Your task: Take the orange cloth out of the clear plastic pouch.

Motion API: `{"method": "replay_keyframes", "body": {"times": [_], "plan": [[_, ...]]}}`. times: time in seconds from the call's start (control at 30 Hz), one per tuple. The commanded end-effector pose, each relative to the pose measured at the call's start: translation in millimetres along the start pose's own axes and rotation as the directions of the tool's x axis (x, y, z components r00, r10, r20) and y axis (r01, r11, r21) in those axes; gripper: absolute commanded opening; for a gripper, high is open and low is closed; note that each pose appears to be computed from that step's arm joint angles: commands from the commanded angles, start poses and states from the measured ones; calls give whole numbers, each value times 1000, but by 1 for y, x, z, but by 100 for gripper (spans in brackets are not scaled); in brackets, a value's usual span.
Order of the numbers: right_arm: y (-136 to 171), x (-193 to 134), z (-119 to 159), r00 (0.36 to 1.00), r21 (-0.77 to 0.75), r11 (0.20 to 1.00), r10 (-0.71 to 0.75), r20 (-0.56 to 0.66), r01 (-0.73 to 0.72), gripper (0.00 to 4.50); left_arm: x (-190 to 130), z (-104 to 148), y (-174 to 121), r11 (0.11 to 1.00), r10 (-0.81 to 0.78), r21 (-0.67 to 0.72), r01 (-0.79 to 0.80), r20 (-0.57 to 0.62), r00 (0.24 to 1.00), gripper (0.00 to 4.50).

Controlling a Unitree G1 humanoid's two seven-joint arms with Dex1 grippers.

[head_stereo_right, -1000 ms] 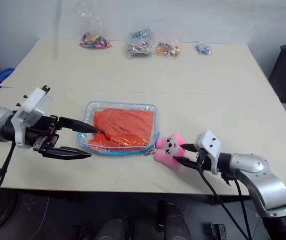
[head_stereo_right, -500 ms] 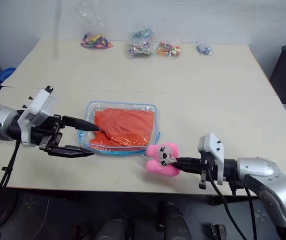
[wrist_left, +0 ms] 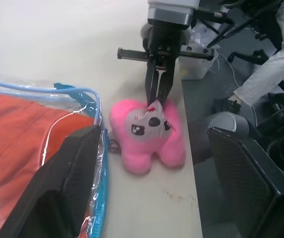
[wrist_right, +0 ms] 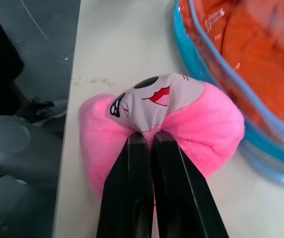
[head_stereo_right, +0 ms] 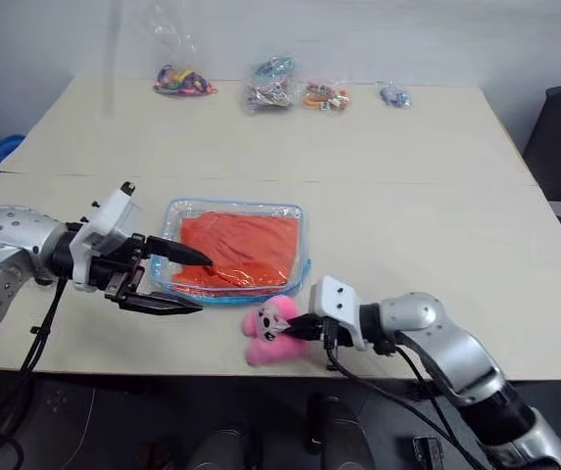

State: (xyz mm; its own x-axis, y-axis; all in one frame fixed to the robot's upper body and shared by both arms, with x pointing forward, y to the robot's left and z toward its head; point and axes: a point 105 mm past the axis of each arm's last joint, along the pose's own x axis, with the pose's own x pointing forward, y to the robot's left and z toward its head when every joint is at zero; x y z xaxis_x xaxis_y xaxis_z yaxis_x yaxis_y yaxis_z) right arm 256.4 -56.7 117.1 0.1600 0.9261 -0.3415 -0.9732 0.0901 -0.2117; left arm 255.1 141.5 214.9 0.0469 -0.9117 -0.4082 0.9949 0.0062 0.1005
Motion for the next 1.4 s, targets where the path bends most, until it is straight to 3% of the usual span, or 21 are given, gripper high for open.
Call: {"method": "replay_keyframes", "body": {"times": [0.03,0.07,0.17,0.33,0.5,0.73,1.03,1.2,1.4], "plan": [[-1,11,0,1000,-46,999,30,0,-30,1,9,0,-2,998,-19,56,21,-29,999,364],[-1,11,-1,999,-40,998,41,-2,-41,1,11,-1,-2,998,-22,59,24,-34,999,364],[2,8,-3,997,-33,996,79,-9,-79,77,21,-7,0,997,-37,61,40,-45,998,364],[0,0,-3,994,-164,984,54,-91,-69,248,45,-19,4,993,-64,91,74,-113,992,364],[-5,-19,20,993,-268,963,-4,-119,-28,248,65,-13,8,985,-88,138,106,-130,988,364],[-11,-50,67,997,-273,961,-62,-46,47,248,88,-12,10,973,-109,188,136,-149,983,364],[-31,-63,58,986,-308,946,-139,-92,104,248,104,-34,14,938,-116,277,208,-313,943,364],[-39,-59,49,982,-318,941,-158,-102,119,248,107,-35,18,934,-110,294,205,-310,944,364],[-40,-57,41,981,-318,940,-162,-105,121,253,104,-31,18,947,-99,272,170,-257,961,186]]}}
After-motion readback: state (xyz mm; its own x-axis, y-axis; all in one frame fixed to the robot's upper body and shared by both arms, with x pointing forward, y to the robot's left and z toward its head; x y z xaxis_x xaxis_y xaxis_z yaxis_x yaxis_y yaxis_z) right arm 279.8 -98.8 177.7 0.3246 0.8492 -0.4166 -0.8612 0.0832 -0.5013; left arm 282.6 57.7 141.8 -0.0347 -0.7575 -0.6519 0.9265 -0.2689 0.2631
